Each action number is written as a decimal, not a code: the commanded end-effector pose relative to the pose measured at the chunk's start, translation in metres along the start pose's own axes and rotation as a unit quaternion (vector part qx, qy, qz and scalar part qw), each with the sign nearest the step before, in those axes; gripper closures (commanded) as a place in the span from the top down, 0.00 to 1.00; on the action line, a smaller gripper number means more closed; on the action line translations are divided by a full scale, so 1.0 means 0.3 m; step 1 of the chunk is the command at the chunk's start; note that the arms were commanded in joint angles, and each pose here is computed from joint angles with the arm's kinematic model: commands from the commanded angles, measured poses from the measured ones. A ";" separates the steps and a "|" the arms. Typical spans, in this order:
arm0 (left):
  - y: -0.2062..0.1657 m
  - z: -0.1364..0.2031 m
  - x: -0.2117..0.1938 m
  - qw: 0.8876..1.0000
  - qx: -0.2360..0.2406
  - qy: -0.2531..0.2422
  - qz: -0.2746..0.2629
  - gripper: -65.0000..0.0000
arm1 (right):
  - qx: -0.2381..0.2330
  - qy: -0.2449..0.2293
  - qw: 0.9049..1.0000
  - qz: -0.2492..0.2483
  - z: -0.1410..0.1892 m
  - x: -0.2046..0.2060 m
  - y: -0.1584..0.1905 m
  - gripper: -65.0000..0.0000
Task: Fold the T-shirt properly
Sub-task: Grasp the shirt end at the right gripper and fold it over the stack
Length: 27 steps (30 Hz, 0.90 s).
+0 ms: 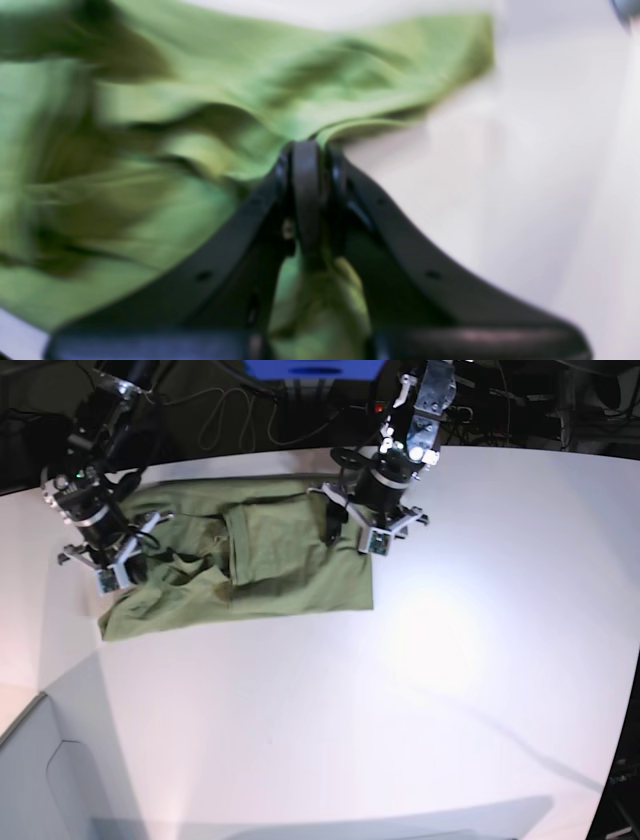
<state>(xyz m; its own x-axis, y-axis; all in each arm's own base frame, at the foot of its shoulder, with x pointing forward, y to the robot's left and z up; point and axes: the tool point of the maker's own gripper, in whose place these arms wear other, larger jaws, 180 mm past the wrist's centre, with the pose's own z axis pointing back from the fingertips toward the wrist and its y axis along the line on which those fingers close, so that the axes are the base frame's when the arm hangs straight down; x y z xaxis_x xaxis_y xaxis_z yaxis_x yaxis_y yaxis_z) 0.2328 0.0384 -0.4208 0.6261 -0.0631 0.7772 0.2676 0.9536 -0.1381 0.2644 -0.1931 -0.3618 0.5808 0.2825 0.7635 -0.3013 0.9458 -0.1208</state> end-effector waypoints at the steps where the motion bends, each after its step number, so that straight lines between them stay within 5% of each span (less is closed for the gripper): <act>1: -0.008 0.003 0.003 1.000 -0.004 0.002 0.002 0.48 | 0.008 -0.037 0.999 0.017 0.018 0.073 0.021 0.00; 11: -0.006 0.001 0.000 1.000 -0.002 0.004 0.000 0.48 | 0.140 -0.091 0.980 0.105 0.051 0.213 0.391 0.00; 27: -0.001 -0.005 0.015 1.000 -0.001 0.000 -0.002 0.48 | 0.306 -0.118 0.933 0.149 -0.002 0.291 0.795 0.00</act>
<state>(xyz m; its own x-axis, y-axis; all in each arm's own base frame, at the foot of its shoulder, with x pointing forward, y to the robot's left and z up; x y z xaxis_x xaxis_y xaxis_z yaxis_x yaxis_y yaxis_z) 0.2360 0.0382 -0.4200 0.6254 -0.0682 0.7773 0.2720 0.9527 -0.1353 0.2412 0.0504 -0.3398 0.2794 0.4493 0.8486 -0.8320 0.5544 -0.0196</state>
